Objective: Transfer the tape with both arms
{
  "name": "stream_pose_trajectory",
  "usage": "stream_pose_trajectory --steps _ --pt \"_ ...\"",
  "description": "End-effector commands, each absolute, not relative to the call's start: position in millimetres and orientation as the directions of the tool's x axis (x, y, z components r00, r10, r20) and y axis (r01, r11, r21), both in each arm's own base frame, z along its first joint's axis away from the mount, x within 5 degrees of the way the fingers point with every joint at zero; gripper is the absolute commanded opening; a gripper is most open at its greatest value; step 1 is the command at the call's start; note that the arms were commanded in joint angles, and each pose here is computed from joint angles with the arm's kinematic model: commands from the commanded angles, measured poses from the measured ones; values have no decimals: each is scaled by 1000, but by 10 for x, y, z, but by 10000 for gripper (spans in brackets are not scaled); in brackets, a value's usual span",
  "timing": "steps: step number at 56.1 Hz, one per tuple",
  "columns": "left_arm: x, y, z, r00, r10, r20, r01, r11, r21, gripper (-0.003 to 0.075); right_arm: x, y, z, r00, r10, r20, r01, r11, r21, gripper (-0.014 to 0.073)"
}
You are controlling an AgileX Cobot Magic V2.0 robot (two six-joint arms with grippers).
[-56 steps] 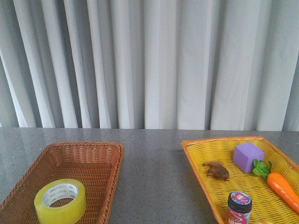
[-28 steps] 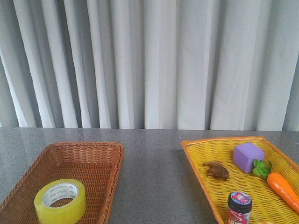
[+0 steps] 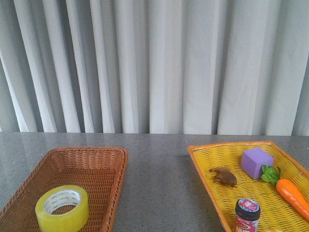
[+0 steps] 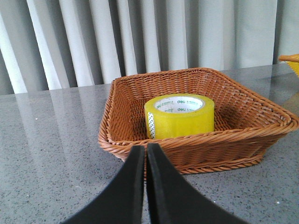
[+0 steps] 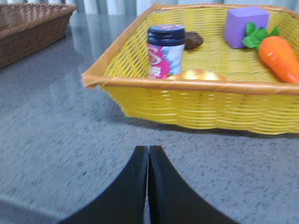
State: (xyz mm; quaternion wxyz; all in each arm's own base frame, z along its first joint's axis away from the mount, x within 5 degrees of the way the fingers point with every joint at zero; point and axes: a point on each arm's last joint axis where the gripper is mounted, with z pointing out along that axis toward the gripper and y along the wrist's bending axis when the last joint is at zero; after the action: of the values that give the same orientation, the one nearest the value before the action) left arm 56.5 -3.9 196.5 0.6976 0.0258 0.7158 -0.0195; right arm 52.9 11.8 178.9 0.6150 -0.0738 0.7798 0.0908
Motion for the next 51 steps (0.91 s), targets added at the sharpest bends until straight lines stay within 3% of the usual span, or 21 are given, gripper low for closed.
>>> stream_pose_trajectory --steps 1,15,51 --pt "548 -30 2078 78 -8 -997 54 999 -4 -6 548 97 1982 -24 48 -999 -181 982 52 -4" --pt "548 -30 2078 78 -8 -997 54 999 -4 -6 560 26 1962 -10 62 -998 -52 997 62 -4" --pt "548 -30 2078 78 -8 -997 54 999 -4 -6 560 24 1976 2 135 -991 -47 990 134 -4"
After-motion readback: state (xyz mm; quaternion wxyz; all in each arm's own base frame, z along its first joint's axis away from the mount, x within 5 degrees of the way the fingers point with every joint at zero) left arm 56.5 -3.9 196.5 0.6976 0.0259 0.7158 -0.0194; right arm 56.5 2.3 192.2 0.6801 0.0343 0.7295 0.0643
